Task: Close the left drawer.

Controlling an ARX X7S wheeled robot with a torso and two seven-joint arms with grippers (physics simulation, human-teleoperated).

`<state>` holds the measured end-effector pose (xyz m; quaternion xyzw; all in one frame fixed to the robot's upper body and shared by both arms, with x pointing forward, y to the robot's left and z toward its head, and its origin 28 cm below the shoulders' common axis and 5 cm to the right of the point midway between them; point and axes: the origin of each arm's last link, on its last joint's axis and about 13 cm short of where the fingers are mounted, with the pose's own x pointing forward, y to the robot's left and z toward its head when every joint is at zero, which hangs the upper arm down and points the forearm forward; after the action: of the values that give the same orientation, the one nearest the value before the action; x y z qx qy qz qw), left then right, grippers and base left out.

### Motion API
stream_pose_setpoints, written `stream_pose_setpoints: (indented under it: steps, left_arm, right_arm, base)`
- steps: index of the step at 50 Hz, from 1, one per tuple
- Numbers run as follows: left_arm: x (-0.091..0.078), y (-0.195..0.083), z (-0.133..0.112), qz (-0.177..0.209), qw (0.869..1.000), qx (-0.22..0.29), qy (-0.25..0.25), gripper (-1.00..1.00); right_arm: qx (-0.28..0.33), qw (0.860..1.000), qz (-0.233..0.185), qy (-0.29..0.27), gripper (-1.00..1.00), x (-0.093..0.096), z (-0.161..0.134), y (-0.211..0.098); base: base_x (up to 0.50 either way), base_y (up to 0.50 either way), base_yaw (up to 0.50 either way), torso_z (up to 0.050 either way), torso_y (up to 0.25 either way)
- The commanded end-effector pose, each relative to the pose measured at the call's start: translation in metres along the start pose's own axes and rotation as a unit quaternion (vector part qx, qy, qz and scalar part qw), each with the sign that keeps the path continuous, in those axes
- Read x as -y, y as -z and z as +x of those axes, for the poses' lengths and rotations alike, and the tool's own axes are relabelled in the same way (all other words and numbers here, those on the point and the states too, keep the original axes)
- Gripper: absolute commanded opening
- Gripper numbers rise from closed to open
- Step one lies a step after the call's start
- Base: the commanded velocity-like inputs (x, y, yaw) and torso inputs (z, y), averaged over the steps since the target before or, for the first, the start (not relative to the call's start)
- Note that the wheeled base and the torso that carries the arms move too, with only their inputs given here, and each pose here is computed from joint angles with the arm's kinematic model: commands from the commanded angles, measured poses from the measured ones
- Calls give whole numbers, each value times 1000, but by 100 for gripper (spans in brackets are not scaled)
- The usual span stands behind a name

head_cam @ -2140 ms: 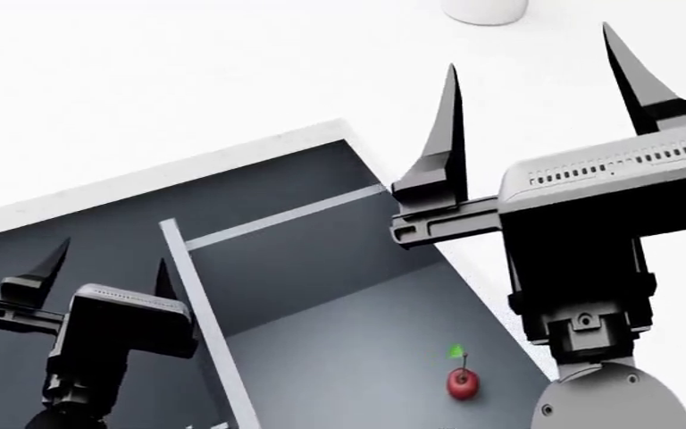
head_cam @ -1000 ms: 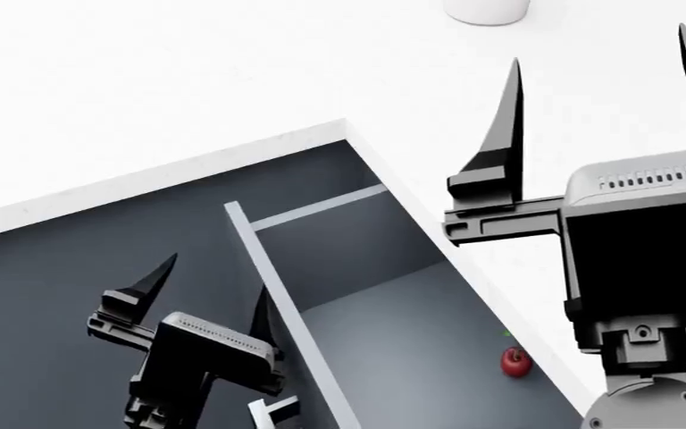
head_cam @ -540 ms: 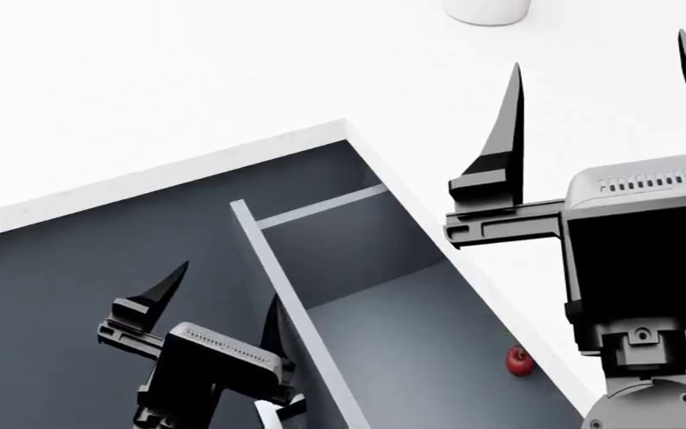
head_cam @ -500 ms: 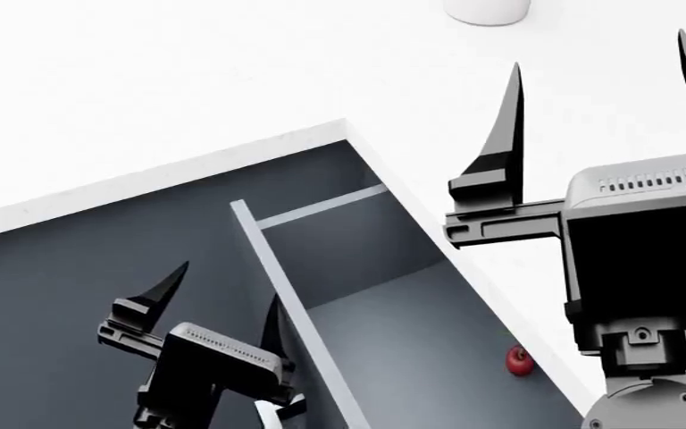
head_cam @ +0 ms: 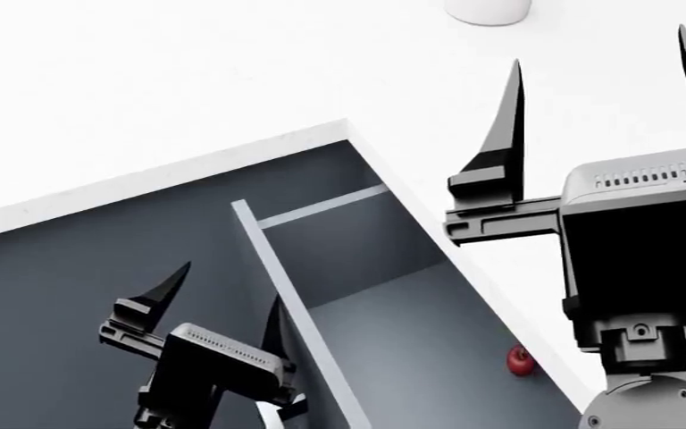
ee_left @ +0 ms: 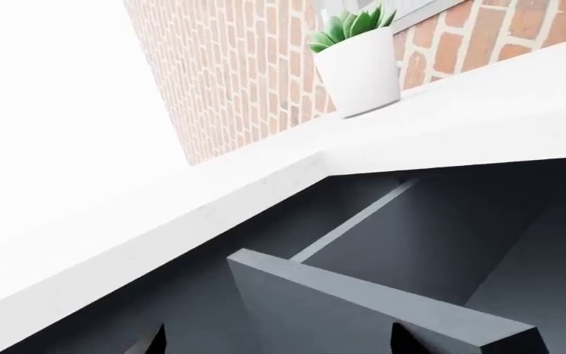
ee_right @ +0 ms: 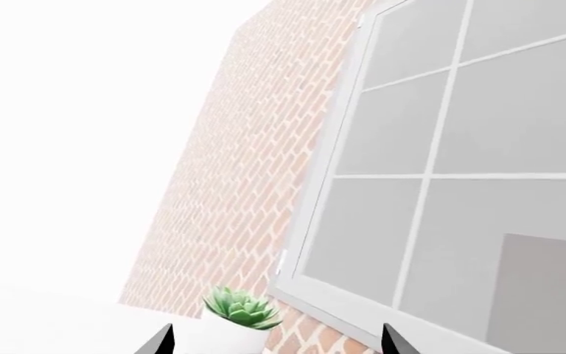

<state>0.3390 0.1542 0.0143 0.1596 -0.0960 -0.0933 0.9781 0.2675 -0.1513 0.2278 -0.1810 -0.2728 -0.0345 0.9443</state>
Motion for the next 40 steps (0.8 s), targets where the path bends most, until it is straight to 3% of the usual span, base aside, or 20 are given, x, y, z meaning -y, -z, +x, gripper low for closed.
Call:
stream_pose_setpoints:
  steps: [1, 5, 6, 9, 14, 15, 16, 17, 18, 19, 21, 22, 24, 27, 29, 34, 40]
  left_arm:
    - [22, -5, -4, 41, 994, 26, 95, 100]
    - [22, -5, -4, 41, 994, 26, 95, 100]
    - [36, -13, -7, 41, 987, 70, 140, 100]
    - [35, -16, -5, 34, 987, 82, 133, 100]
    - [35, -31, 2, 5, 982, 145, 118, 100]
    - [27, -59, 23, -20, 974, 209, 84, 100]
    - [27, -59, 23, -20, 974, 209, 83, 100]
    - [17, -84, 37, -24, 965, 254, 59, 100]
    - [13, -92, 36, -23, 964, 260, 56, 100]
    - [-20, -103, 42, 19, 966, 257, 2, 100]
    - [-6, -128, 32, -25, 956, 291, 31, 100]
    - [-43, -149, 36, 9, 952, 304, -37, 100]
    - [-34, -182, 17, -37, 938, 344, -12, 100]
    - [-54, -223, -1, -54, 920, 386, -44, 100]
    - [-64, -242, -10, -52, 911, 405, -64, 100]
    - [-85, -269, -31, -51, 901, 421, -94, 100]
    - [-103, -277, -46, -34, 896, 422, -134, 100]
  right_arm:
    - [-1, 1000, -5, 3, 100, 1, 0, 0]
    - [-2, 1000, -6, 3, 100, 1, 0, 0]
    - [-2, 1000, -5, 3, 100, 1, -1, 0]
    - [0, 1000, -3, 4, 100, 1, -1, 0]
    - [9, 1000, 2, 5, 100, 3, -1, -8]
    - [19, 1000, 7, 8, 100, 5, -4, -16]
    - [19, 1000, 7, 8, 100, 5, -4, -16]
    - [26, 1000, 11, 10, 100, 6, -5, -21]
    - [27, 999, 12, 10, 100, 6, -6, -23]
    - [33, 999, 18, 11, 100, 7, -7, -27]
    - [35, 999, 18, 12, 100, 7, -8, -28]
    - [41, 999, 23, 14, 100, 8, -10, -32]
    - [42, 999, 24, 15, 100, 9, -10, -33]
    - [43, 999, 27, 16, 100, 8, -10, -32]
    - [43, 999, 28, 15, 100, 7, -10, -32]
    - [50, 998, 42, 24, 100, 6, -4, -37]
    - [58, 995, 76, 33, 100, -4, 13, -37]
  base:
    - [0, 0, 0, 0, 0]
    - [0, 0, 0, 0, 0]
    - [0, 0, 0, 0, 0]
    - [0, 0, 0, 0, 0]
    - [0, 0, 0, 2, 2]
    - [0, 0, 0, 0, 0]
    - [0, 0, 0, 0, 0]
    - [0, 0, 0, 0, 0]
    - [0, 0, 0, 0, 0]
    - [0, 0, 0, 0, 0]
    - [0, 0, 0, 0, 0]
    - [0, 0, 0, 0, 0]
    - [0, 0, 0, 0, 0]
    - [0, 0, 0, 0, 0]
    - [0, 0, 0, 0, 0]
    - [0, 0, 0, 0, 0]
    - [0, 0, 0, 0, 0]
